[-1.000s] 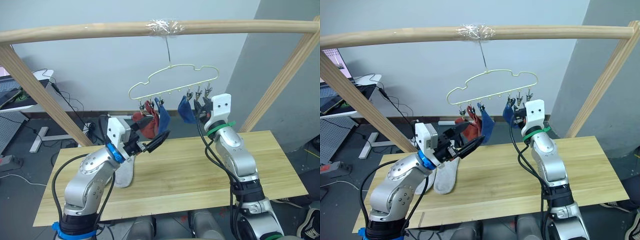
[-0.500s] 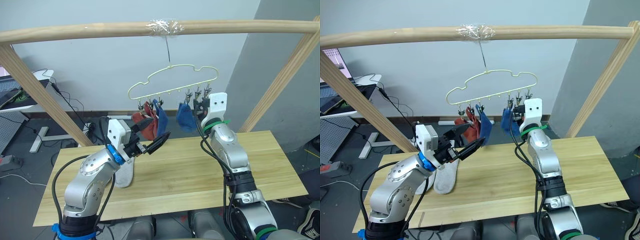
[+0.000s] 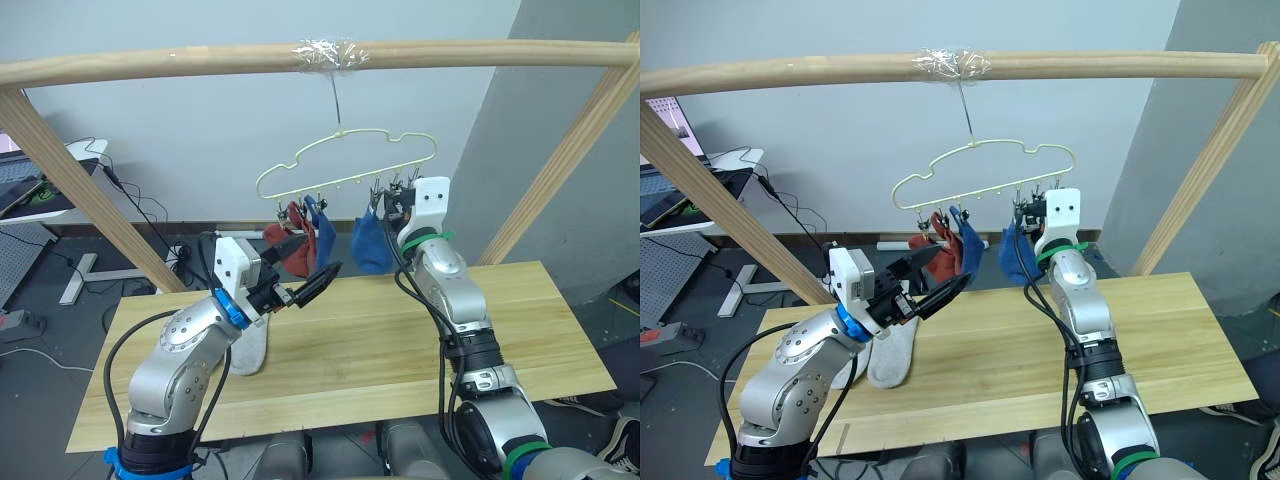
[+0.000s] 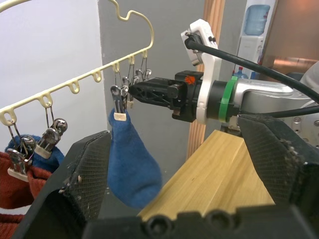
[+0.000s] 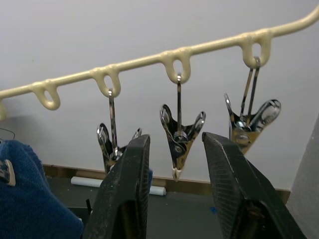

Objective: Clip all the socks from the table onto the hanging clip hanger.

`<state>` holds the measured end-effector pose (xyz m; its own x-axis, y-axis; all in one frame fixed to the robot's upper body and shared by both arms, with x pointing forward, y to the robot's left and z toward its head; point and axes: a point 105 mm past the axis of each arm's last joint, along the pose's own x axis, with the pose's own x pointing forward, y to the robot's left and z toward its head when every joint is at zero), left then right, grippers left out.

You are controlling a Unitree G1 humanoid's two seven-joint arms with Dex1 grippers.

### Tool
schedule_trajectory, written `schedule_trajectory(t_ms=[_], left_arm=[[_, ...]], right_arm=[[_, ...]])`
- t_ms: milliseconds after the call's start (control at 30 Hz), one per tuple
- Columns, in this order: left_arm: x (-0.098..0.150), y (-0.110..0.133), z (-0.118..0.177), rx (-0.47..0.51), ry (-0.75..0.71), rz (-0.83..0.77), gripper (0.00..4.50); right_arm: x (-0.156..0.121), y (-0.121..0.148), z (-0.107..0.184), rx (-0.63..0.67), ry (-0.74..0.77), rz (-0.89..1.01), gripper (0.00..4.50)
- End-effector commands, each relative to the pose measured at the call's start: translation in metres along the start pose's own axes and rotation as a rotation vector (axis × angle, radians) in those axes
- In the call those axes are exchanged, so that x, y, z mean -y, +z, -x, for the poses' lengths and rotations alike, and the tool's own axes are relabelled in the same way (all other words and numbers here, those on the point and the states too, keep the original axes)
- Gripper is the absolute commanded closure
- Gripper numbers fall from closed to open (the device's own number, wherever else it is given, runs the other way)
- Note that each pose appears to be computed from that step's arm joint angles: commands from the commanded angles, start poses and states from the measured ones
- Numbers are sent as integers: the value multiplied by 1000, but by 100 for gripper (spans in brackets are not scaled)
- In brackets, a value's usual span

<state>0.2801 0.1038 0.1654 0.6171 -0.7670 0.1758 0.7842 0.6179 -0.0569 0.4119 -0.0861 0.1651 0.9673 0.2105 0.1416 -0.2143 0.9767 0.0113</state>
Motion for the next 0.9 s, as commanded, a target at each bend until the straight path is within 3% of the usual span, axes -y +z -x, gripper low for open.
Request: schedule_trajectory(t_ms=[33,900], left_arm=[[7,11,-3,39,-33,-29,0],[9,20,-8,66,-36,-32,0]], right_arm=[[-1,20,-5,70,-5,11,278],[-8,26,-17,99,9,-7,278]])
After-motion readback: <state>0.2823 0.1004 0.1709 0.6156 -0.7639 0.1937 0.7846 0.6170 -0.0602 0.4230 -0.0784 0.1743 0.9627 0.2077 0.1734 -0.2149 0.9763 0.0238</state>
